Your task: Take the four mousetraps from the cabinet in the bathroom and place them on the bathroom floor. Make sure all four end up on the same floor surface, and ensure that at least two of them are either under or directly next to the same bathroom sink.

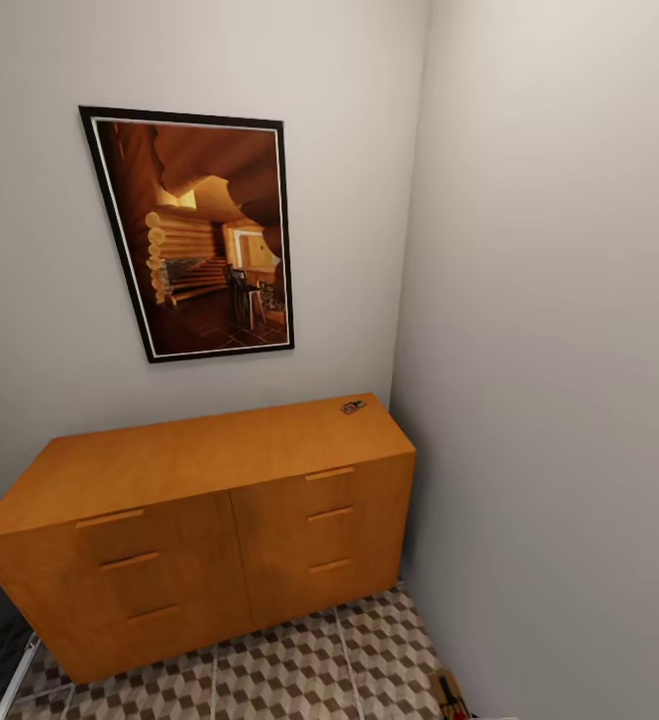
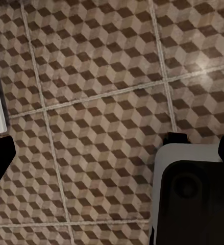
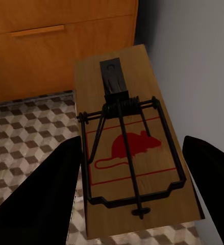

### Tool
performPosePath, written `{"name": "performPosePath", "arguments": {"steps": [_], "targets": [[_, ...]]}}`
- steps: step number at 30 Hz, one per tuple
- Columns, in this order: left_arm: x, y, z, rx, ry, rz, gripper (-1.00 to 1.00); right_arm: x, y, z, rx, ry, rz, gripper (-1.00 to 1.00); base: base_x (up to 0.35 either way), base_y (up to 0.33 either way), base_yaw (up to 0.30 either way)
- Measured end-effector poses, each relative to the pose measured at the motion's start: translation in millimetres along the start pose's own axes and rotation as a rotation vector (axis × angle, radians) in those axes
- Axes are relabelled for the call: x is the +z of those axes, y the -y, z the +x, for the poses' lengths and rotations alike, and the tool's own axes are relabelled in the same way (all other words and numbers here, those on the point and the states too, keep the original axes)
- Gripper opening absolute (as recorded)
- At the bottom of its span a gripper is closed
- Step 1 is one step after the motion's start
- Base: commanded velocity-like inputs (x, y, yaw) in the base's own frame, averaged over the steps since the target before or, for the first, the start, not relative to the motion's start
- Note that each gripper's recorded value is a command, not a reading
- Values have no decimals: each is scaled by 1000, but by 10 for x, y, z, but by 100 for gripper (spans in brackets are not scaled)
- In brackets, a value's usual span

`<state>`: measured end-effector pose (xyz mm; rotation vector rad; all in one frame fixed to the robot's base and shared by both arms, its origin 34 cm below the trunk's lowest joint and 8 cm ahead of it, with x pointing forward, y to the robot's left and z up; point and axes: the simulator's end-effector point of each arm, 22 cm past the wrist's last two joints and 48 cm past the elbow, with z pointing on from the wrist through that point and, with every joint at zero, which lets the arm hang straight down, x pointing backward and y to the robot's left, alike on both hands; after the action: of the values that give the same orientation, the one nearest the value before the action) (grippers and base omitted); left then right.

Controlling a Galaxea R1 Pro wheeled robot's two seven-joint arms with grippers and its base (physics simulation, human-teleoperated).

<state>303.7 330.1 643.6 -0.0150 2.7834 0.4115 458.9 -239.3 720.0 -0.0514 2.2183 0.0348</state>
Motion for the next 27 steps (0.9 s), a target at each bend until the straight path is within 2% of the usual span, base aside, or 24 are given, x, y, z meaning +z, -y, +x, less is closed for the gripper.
{"name": "performPosePath", "arguments": {"steps": [9,18,24,27], "targets": [[0,17,-20,-2,4,4,100,0,2,0,0,0,1,-100,138,199,0],[-3,65,-55,-6,8,10,100,1,6,-1,0,0,2,-100,19,23,0],[-67,521,-450,-33,60,92,100,2,4,-1,0,0,2,-100,0,0,0],[-198,1005,-690,-25,27,186,100,2,4,-1,0,0,2,-100,0,0,0]]}}
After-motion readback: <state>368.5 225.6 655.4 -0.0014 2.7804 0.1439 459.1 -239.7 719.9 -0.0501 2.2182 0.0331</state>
